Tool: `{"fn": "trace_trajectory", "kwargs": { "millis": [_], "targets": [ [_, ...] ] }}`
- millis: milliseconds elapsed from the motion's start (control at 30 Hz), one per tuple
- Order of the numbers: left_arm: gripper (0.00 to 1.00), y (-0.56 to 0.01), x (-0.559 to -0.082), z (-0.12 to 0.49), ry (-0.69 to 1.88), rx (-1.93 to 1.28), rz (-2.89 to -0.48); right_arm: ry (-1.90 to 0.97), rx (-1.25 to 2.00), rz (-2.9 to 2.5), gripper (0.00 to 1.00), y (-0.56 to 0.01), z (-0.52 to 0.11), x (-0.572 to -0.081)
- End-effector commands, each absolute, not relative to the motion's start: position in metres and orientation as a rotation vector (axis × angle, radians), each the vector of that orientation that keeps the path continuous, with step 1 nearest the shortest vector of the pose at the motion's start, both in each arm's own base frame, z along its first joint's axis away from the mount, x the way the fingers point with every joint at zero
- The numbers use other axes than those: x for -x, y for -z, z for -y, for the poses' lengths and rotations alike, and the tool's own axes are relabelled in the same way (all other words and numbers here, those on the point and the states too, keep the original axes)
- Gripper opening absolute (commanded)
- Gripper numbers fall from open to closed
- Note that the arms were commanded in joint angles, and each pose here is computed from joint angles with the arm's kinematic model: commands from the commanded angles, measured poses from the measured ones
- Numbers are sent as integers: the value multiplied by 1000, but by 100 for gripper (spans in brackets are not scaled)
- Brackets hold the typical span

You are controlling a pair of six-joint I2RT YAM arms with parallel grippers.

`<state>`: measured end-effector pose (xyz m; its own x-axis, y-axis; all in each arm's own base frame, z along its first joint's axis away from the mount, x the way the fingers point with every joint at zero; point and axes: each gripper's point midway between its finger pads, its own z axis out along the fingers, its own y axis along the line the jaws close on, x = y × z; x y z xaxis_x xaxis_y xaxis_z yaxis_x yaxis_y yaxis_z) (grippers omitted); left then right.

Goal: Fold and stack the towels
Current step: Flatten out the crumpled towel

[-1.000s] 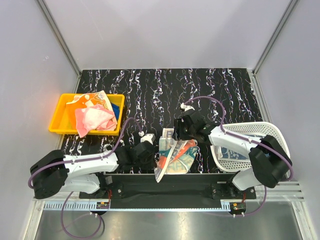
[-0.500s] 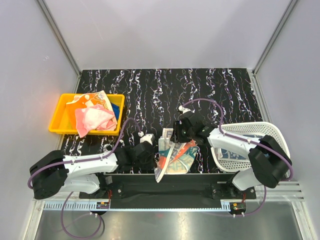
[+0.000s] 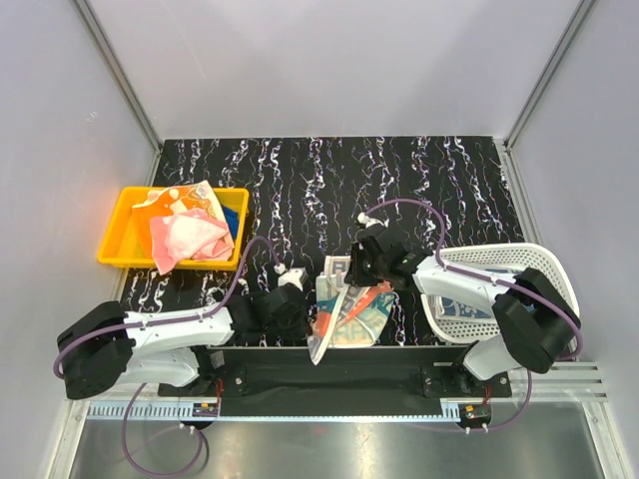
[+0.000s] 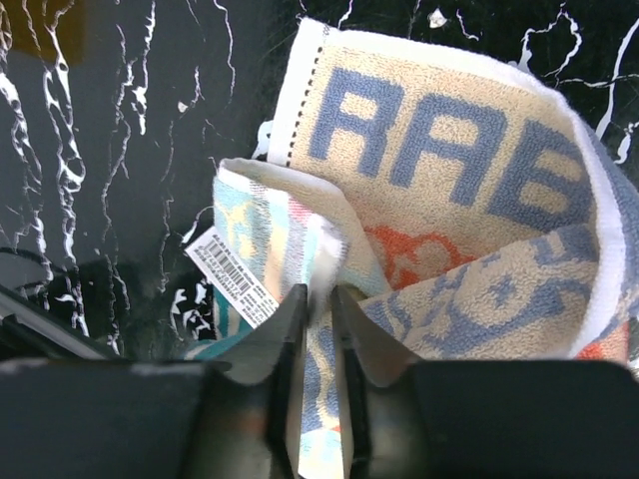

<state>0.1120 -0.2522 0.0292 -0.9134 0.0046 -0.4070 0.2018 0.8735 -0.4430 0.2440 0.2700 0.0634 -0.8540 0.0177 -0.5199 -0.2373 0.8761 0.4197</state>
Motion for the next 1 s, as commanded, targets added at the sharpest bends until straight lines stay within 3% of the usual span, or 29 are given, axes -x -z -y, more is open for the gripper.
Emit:
{"fn": "trace_trajectory", "kwargs": {
  "millis": [0, 133, 633, 967],
  "targets": [
    [6, -37, -118, 255, 721, -152, -2586, -676, 148, -2458, 16, -80, -283, -258],
    [16, -43, -118, 254, 720, -171, -2569, -703, 140, -2428, 0, -95, -291, -266],
    [66, -86, -107, 258, 618, -213, -2454, -820, 170, -2356, 0, -131, -339, -277],
    [75, -86, -100, 269, 307, -99, -2437, -798, 166, -2369, 0, -124, -347, -282]
  ]
}}
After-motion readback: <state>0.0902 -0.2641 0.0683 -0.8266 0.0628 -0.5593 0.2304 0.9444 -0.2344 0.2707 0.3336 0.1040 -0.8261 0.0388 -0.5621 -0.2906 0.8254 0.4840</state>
